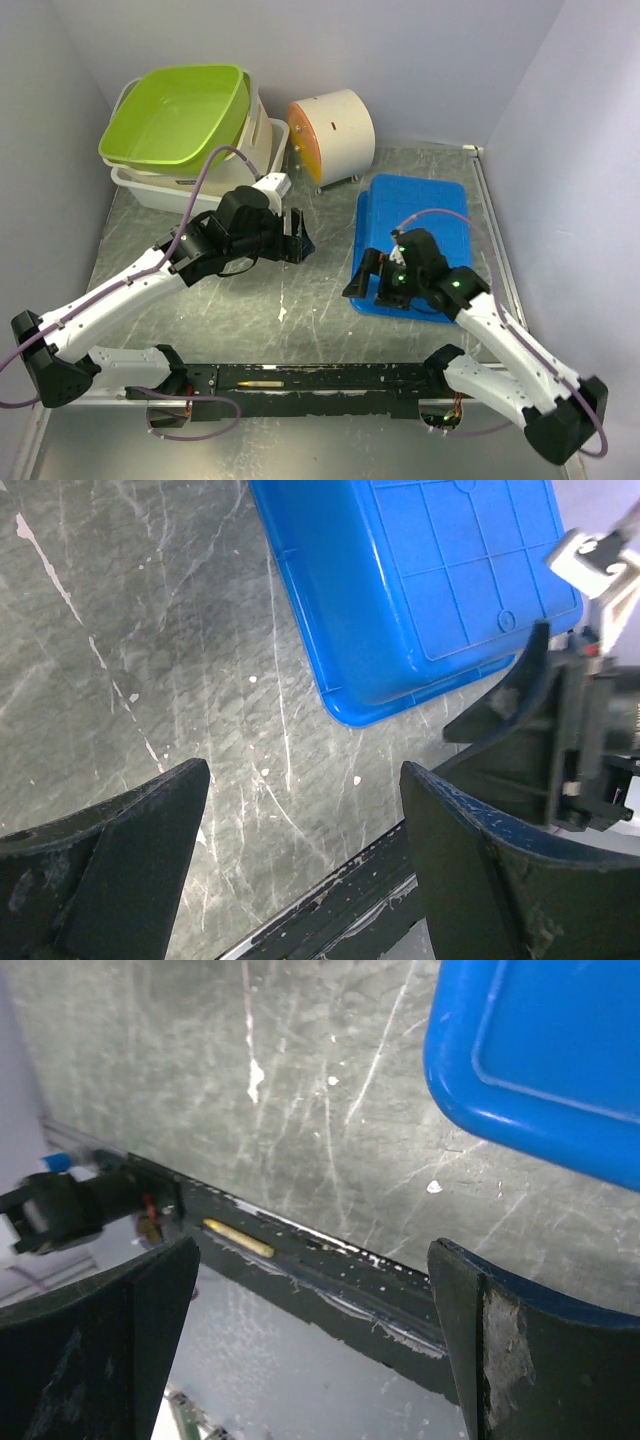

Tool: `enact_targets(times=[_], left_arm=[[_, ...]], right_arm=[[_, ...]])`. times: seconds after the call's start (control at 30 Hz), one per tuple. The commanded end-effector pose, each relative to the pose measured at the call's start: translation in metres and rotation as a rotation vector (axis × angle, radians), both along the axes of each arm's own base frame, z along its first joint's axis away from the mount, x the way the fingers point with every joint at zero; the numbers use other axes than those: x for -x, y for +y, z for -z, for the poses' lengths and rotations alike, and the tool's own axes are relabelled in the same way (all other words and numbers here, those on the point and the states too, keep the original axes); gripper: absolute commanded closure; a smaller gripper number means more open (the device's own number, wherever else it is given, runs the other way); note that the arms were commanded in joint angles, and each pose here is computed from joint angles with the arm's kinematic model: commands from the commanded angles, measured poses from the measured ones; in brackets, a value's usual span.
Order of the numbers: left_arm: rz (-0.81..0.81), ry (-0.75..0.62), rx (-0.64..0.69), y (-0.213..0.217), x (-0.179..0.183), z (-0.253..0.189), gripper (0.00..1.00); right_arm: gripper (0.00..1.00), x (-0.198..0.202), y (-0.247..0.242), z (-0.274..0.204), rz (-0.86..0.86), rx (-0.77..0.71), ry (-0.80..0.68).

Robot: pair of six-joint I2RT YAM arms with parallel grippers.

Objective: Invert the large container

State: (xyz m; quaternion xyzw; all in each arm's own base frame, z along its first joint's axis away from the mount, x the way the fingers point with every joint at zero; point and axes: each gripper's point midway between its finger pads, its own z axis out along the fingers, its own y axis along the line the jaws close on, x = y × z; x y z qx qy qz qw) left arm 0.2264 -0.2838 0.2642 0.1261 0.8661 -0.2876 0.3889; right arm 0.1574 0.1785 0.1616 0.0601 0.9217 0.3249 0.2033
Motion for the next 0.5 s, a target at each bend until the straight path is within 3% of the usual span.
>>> enact_targets(times=[0.0,0.17,0.37,0.47], left_arm=[[-0.041,-0.017,0.027,-0.002,-0.011,-0.004,0.12],[-0.046,-0.018,0.016,0.001,-0.01,-0.002,0.12],[-0.047,-0.019,-0.007,0.008,-0.007,0.003,0.12],[-0.044,-0.017,-0.015,0.011,-0.005,0.002,0.12]], right_arm=[[0.0,-0.021,0.014,0.021,0.065,0.109,-0.028],[0.0,-0.057,-0.015,0.046,0.146,0.29,-0.047],[0.0,-0.121,-0.11,0.047,0.454,0.27,-0.041],[0.0,-0.137,-0.11,0.022,0.459,0.231,-0.087]])
